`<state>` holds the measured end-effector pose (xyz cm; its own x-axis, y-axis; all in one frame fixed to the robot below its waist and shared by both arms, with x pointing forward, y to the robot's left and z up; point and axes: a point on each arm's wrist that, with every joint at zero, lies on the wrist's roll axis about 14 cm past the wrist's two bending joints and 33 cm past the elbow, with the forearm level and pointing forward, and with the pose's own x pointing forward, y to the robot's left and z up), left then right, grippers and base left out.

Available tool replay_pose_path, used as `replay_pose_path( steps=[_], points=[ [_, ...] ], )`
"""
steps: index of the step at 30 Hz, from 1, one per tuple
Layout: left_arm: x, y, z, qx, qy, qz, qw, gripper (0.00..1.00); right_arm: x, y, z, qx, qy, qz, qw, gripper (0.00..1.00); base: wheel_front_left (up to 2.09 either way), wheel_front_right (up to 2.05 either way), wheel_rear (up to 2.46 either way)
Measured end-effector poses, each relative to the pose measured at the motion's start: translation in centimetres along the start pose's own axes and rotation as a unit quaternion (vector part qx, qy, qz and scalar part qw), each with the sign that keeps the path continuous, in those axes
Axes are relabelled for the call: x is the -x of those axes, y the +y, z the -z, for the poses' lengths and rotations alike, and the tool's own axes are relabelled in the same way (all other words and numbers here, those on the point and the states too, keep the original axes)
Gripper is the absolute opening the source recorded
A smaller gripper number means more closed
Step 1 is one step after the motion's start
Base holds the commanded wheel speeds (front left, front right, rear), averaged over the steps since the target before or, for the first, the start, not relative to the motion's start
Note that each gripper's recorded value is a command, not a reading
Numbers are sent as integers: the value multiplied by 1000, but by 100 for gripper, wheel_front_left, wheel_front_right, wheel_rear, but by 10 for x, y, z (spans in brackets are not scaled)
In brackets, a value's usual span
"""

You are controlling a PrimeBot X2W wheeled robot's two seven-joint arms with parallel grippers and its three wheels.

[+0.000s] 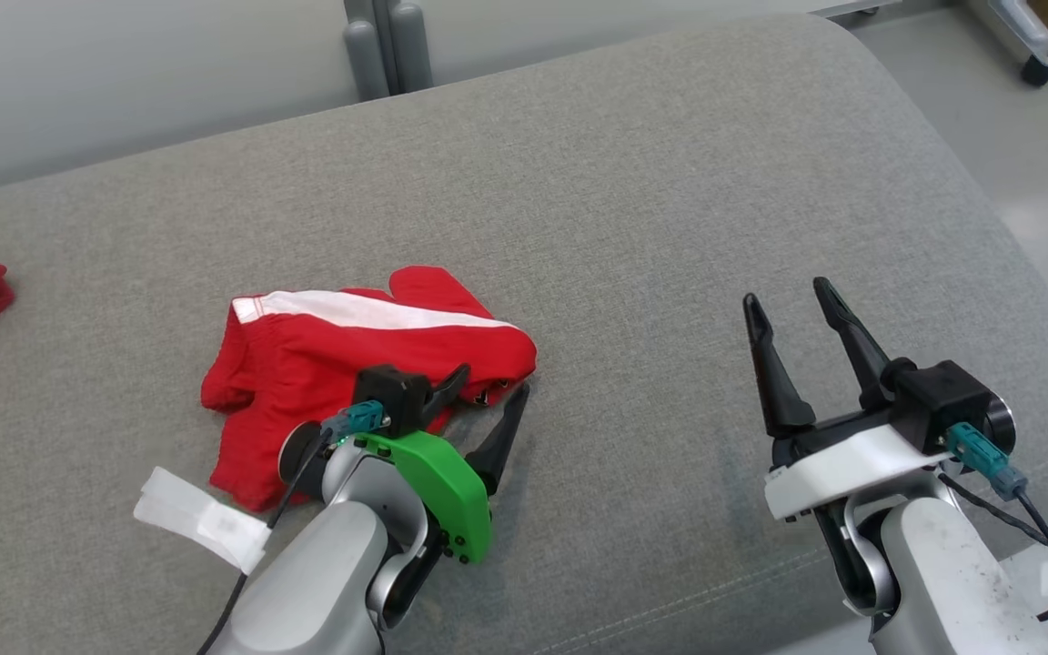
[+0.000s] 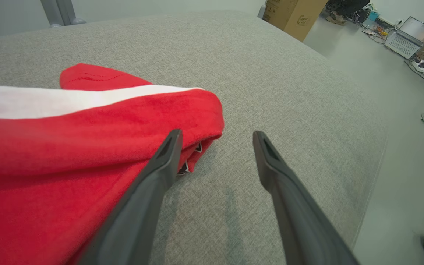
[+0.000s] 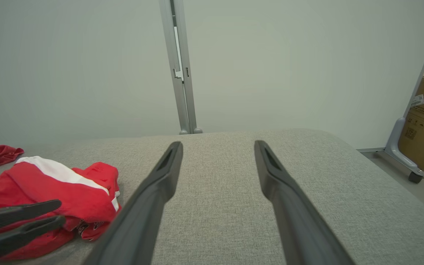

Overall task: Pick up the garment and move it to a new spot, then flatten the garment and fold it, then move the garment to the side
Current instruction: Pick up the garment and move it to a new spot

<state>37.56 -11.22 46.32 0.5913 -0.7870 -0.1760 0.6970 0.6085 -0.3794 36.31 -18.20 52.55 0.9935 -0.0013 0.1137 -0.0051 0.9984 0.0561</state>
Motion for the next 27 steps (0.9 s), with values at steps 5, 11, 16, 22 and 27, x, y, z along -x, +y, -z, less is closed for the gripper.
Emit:
replay_pose_path(
  steps=[5, 11, 16, 22, 27],
  points=[
    [8, 5, -19, 9, -36, -15, 999, 100, -3, 7, -4, -3, -8, -10, 1000, 100, 0, 0, 0],
    [20, 41, -47, 28, -71, -92, 993, 100, -5, 20, -10, -7, -17, -31, 999, 100, 0, 0, 0],
    [28, 80, -64, 41, -78, -164, 982, 100, -5, 31, -9, -11, -17, -49, 999, 100, 0, 0, 0],
    [31, 114, -64, 70, -55, -208, 974, 100, -6, 31, -5, -10, -10, -49, 999, 100, 0, 0, 0],
    [39, 142, -47, 84, -20, -243, 966, 100, -6, 29, -1, -9, -4, -49, 999, 100, 0, 0, 0]
  ],
)
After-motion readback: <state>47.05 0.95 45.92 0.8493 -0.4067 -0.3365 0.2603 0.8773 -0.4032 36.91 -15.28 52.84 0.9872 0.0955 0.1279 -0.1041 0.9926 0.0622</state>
